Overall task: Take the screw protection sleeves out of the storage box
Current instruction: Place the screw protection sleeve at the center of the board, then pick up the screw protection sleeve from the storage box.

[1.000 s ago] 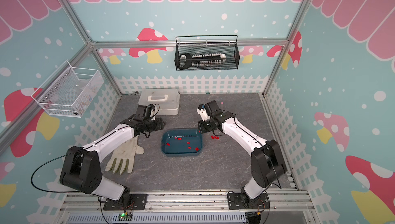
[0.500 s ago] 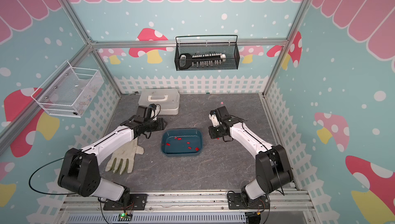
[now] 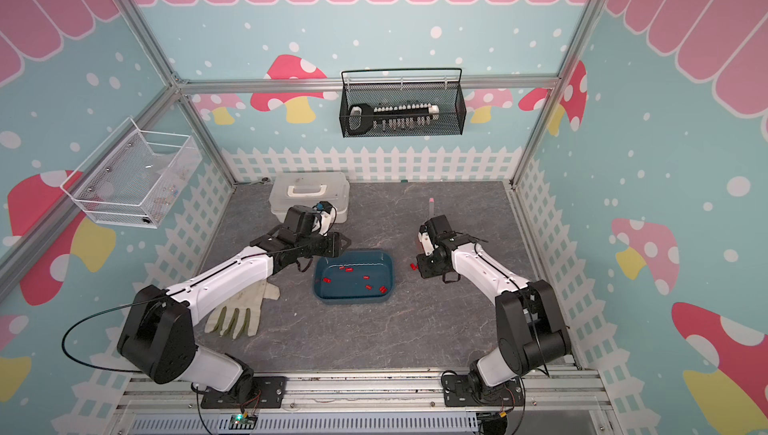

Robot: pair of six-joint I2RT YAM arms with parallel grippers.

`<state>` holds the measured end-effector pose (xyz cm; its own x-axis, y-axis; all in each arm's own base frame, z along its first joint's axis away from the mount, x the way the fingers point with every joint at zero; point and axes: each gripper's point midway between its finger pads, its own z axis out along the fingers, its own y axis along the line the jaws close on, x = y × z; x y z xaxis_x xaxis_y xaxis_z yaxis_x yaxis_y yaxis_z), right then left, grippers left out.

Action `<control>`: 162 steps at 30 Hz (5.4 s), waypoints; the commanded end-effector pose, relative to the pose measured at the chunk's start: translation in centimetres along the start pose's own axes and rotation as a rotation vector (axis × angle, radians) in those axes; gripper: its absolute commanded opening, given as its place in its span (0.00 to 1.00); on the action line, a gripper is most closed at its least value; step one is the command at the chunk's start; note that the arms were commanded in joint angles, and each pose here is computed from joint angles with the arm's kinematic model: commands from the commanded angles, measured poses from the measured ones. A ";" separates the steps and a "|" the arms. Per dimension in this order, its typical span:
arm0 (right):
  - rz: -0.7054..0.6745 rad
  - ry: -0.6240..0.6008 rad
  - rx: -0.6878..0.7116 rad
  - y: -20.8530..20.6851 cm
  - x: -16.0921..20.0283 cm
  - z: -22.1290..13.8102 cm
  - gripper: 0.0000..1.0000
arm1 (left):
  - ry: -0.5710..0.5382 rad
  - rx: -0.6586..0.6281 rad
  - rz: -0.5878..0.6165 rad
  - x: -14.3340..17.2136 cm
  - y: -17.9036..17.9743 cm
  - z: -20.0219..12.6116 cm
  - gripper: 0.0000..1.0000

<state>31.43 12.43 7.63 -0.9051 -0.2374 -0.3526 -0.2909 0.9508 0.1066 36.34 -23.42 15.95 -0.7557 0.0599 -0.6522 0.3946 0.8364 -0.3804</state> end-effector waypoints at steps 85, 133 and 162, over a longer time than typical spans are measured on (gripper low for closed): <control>-0.399 -0.205 -0.288 17.7 -6.6 -4.7 0.32 | -0.067 -0.244 -0.206 3.4 5.4 -6.9 0.49; -0.946 0.051 -0.258 22.5 -6.2 9.2 0.32 | 0.169 -0.277 -0.414 12.3 8.9 -6.0 0.47; -0.934 0.093 -0.261 22.5 -5.6 11.1 0.19 | 0.162 -0.267 -0.408 12.3 8.8 -6.0 0.47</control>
<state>34.13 37.13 2.55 -0.2859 -0.8924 -0.3492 -0.9517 0.3070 -0.0052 27.24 -12.00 8.30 -0.9032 -0.2328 -0.3606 -0.0869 0.9219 -0.3775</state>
